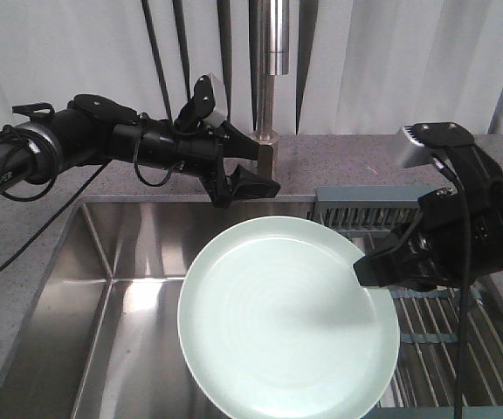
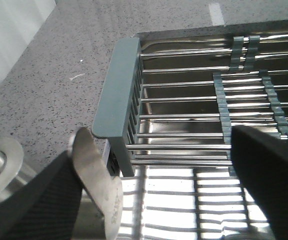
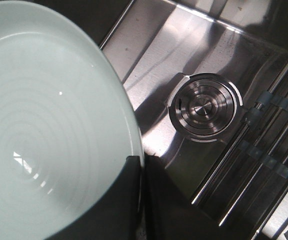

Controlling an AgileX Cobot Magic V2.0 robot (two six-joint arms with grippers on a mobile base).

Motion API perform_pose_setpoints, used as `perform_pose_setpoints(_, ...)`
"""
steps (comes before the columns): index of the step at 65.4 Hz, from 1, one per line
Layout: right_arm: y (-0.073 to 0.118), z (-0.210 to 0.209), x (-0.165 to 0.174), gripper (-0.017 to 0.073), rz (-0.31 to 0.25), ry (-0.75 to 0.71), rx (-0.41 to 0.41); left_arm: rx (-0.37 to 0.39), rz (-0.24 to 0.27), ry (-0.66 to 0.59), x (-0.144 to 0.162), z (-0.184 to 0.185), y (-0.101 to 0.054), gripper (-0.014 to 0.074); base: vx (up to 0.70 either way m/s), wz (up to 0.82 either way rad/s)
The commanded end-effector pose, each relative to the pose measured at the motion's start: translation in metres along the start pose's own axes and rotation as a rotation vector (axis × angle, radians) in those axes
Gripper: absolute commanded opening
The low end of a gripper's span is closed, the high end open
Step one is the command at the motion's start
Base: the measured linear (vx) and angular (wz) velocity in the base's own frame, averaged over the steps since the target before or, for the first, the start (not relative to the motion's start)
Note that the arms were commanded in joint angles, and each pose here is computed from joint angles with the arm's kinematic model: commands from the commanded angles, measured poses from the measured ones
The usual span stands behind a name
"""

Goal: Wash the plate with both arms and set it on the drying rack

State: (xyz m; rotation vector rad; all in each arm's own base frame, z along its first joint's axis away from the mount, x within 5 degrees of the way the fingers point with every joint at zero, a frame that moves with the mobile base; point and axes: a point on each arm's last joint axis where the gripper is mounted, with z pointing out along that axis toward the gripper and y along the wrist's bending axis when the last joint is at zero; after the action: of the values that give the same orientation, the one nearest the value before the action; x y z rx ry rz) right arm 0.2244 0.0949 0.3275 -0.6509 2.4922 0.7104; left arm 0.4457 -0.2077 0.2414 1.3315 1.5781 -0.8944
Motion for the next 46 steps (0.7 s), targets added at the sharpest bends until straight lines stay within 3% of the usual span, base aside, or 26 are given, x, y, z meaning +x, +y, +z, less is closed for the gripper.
perform_pose_setpoints(1, 0.008, -0.012, -0.007, -0.0001, -0.005, -0.082, -0.016, 0.055, 0.059, -0.113, -0.044, -0.017, -0.015, 0.0587, 0.0, 0.0)
perform_pose_setpoints(19, 0.008, -0.012, -0.007, -0.0001, -0.005, -0.082, -0.016, 0.173, 0.066, -0.125, -0.044, -0.018, -0.026, 0.0587, 0.0, 0.0)
perform_pose_setpoints(29, 0.008, -0.012, -0.007, -0.0001, -0.005, -0.082, -0.016, 0.179, 0.069, -0.11, -0.043, -0.018, -0.026, 0.0587, 0.0, 0.0)
perform_pose_setpoints(35, 0.008, -0.012, -0.007, -0.0001, -0.005, -0.082, -0.016, 0.142, 0.036, -0.107, -0.046, -0.02, -0.024, 0.0586, 0.0, 0.0)
perform_pose_setpoints(46, 0.008, -0.012, -0.007, -0.0001, -0.005, -0.082, -0.016, 0.001, -0.025, -0.059, -0.063, -0.032, -0.021, 0.0586, 0.0, 0.0)
